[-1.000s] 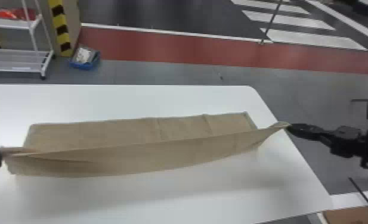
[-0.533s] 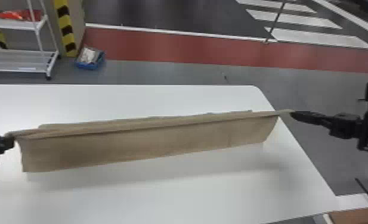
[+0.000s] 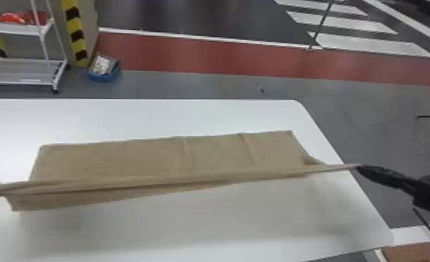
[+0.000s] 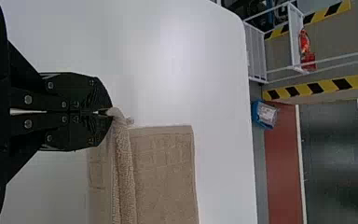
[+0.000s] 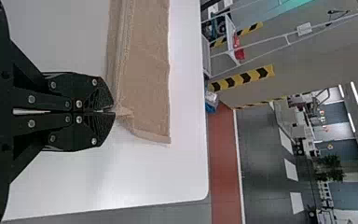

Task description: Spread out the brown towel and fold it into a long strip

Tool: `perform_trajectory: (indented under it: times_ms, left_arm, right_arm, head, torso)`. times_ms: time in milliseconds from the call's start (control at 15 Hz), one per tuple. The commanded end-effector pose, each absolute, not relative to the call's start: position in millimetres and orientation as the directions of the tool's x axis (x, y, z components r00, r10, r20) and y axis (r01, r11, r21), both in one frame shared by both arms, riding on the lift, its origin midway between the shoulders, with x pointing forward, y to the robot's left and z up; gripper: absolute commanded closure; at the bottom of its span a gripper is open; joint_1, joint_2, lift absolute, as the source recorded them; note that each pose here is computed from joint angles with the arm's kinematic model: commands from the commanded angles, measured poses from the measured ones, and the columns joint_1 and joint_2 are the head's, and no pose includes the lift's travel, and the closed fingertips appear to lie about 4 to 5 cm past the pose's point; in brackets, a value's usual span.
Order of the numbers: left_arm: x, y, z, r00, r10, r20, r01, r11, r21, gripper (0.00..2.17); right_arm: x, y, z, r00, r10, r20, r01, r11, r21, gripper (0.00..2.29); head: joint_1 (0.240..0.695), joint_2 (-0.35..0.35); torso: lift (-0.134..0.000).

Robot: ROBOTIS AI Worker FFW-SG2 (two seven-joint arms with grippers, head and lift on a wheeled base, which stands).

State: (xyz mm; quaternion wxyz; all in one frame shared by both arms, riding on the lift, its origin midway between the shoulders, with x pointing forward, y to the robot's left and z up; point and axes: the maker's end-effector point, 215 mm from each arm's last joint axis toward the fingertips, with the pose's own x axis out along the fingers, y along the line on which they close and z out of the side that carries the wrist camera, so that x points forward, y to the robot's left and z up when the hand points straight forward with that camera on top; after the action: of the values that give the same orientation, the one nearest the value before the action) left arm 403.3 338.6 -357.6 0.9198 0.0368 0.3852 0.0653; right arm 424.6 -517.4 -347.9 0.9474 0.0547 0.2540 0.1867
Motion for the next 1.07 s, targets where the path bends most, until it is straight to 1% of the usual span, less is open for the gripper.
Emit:
perform_trajectory:
  times_ms: [0, 67, 200, 400, 467, 533, 600, 667, 800, 867, 933, 1000]
  left_arm:
    - [379.4, 333.2, -369.0, 0.672, 0.128, -0.73, -0.069, 0.992, 0.11, 1.83]
    - [377.2, 328.6, -372.5, 0.667, 0.119, -0.736, -0.06, 0.993, 0.106, 1.83]
    - [380.6, 321.6, -371.1, 0.672, 0.109, -0.732, -0.051, 0.994, 0.101, 1.83]
    - [386.1, 326.9, -358.6, 0.693, 0.122, -0.711, -0.063, 0.992, 0.109, 1.83]
    - [384.7, 328.1, -358.7, 0.692, 0.124, -0.711, -0.064, 0.992, 0.111, 1.83]
    - [384.1, 328.1, -359.3, 0.691, 0.124, -0.713, -0.064, 0.992, 0.111, 1.83]
    - [383.6, 327.8, -359.9, 0.69, 0.122, -0.714, -0.062, 0.992, 0.11, 1.83]
    - [383.2, 327.1, -362.1, 0.686, 0.12, -0.717, -0.062, 0.992, 0.107, 1.83]
    - [383.2, 324.5, -366.0, 0.681, 0.113, -0.724, -0.057, 0.993, 0.101, 1.83]
    - [383.3, 323.8, -368.1, 0.677, 0.111, -0.727, -0.056, 0.993, 0.1, 1.83]
    - [384.4, 320.8, -370.9, 0.674, 0.103, -0.732, -0.049, 0.994, 0.095, 1.83]
    - [385.6, 320.5, -371.8, 0.672, 0.103, -0.733, -0.049, 0.994, 0.094, 1.83]
  right_arm:
    - [403.1, -519.1, -379.0, 0.784, 0.361, -0.505, -0.317, 0.932, 0.174, 1.24]
    - [403.7, -519.8, -388.0, 0.782, 0.356, -0.512, -0.321, 0.934, 0.16, 1.24]
    - [409.2, -514.2, -388.6, 0.779, 0.362, -0.512, -0.325, 0.931, 0.164, 1.24]
    - [416.9, -511.5, -370.2, 0.788, 0.362, -0.497, -0.314, 0.932, 0.181, 1.24]
    - [416.5, -509.9, -367.2, 0.788, 0.371, -0.492, -0.323, 0.929, 0.183, 1.17]
    - [415.5, -499.3, -358.5, 0.79, 0.415, -0.451, -0.364, 0.91, 0.2, 0.84]
    - [406.1, -481.0, -343.9, 0.785, 0.501, -0.364, -0.426, 0.864, 0.27, 0.27]
    - [396.2, -464.7, -332.9, 0.769, 0.546, -0.331, -0.476, 0.836, 0.274, 0.03]
    - [377.8, -435.5, -324.2, 0.771, 0.558, -0.307, -0.5, 0.829, 0.251, 0.01]
    - [370.6, -426.0, -316.8, 0.788, 0.548, -0.281, -0.51, 0.836, 0.2, 0.02]
    - [362.8, -414.8, -307.5, 0.81, 0.53, -0.252, -0.525, 0.846, 0.092, 0.03]
    - [355.3, -407.1, -302.7, 0.829, 0.504, -0.244, -0.518, 0.855, 0.008, 0.08]
  head:
    - [0.695, -0.235]
    - [0.695, -0.244]
    - [0.695, -0.268]
    - [0.695, -0.271]
    - [0.695, -0.263]
    - [0.695, -0.259]
    - [0.695, -0.255]
    - [0.695, -0.244]
    - [0.695, -0.214]
    - [0.695, -0.201]
    - [0.695, -0.188]
    - [0.695, -0.167]
  torso:
    - [-0.125]
    - [-0.125]
    - [-0.125]
    - [-0.125]
    - [-0.125]
    - [-0.125]
    - [-0.125]
    - [-0.125]
    - [-0.125]
    - [-0.125]
    - [-0.125]
    - [-0.125]
